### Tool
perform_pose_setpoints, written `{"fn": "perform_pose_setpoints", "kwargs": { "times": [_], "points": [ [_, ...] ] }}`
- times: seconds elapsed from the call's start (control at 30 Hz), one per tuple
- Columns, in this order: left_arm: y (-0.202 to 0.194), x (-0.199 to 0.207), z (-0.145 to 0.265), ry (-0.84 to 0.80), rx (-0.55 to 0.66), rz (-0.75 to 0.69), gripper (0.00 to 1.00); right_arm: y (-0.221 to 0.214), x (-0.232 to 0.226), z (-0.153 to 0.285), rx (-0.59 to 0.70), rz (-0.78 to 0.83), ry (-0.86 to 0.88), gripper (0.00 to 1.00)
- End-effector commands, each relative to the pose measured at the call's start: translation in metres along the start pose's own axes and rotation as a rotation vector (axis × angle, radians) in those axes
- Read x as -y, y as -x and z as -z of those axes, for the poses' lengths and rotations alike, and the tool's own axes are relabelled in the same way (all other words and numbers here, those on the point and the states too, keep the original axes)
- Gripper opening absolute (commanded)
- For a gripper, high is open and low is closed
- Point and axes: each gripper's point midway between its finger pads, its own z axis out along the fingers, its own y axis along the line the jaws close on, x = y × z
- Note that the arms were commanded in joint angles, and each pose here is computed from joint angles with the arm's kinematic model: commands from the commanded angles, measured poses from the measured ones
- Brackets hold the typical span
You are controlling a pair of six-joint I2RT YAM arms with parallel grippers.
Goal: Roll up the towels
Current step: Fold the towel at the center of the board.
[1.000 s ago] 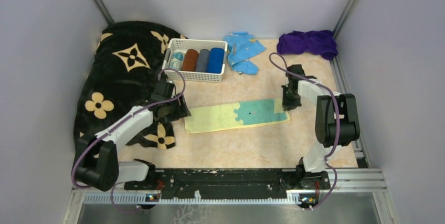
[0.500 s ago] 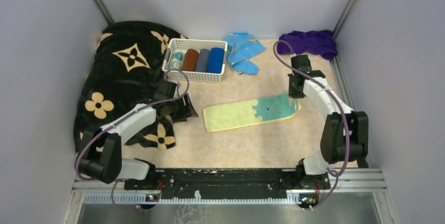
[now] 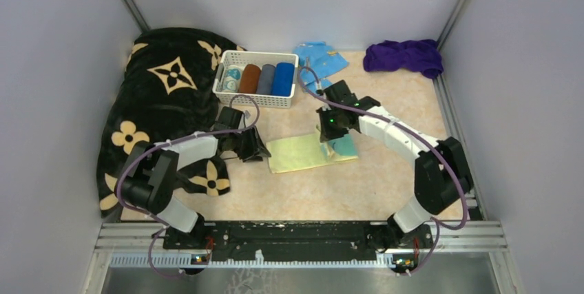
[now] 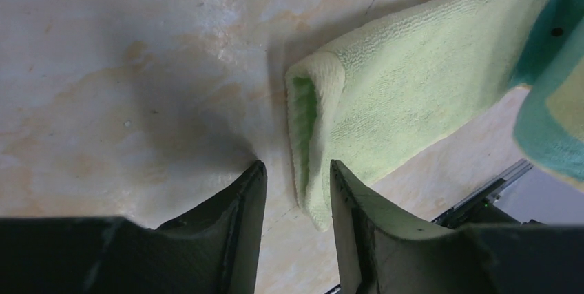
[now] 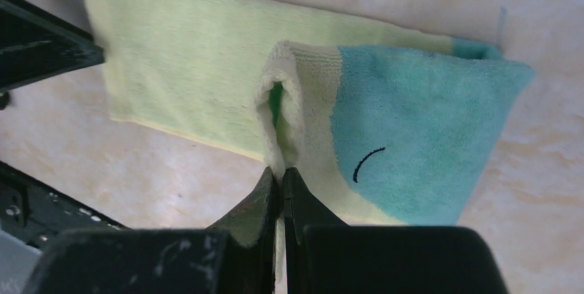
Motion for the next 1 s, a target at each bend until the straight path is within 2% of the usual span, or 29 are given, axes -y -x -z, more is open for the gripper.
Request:
{"fn": "perform_pose_setpoints", "kwargs": {
  "times": [0.0, 0.17, 0.37, 0.67, 0.97],
  "points": [
    [-0.005, -0.001, -0.011, -0.014, -0.017, 0.008, 0.42, 0.03, -0.061, -0.006, 0.053, 0.003, 0.125, 0.0],
    [-0.013, -0.006, -0.016, -0.005, -0.03, 0.014, 0.33, 0.03, -0.104, -0.028, 0.015, 0.021, 0.166, 0.0],
    [-0.02, -0.011, -0.018, 0.002, -0.041, 0.025, 0.27, 0.029, -0.136, -0.049, -0.009, 0.006, 0.193, 0.0],
    [-0.028, -0.01, -0.023, 0.001, -0.06, 0.024, 0.19, 0.026, -0.148, -0.079, -0.032, -0.058, 0.159, 0.0],
    [-0.029, -0.013, -0.022, 0.024, -0.049, 0.016, 0.17, 0.021, -0.153, -0.09, -0.051, -0.078, 0.166, 0.0]
  ]
}}
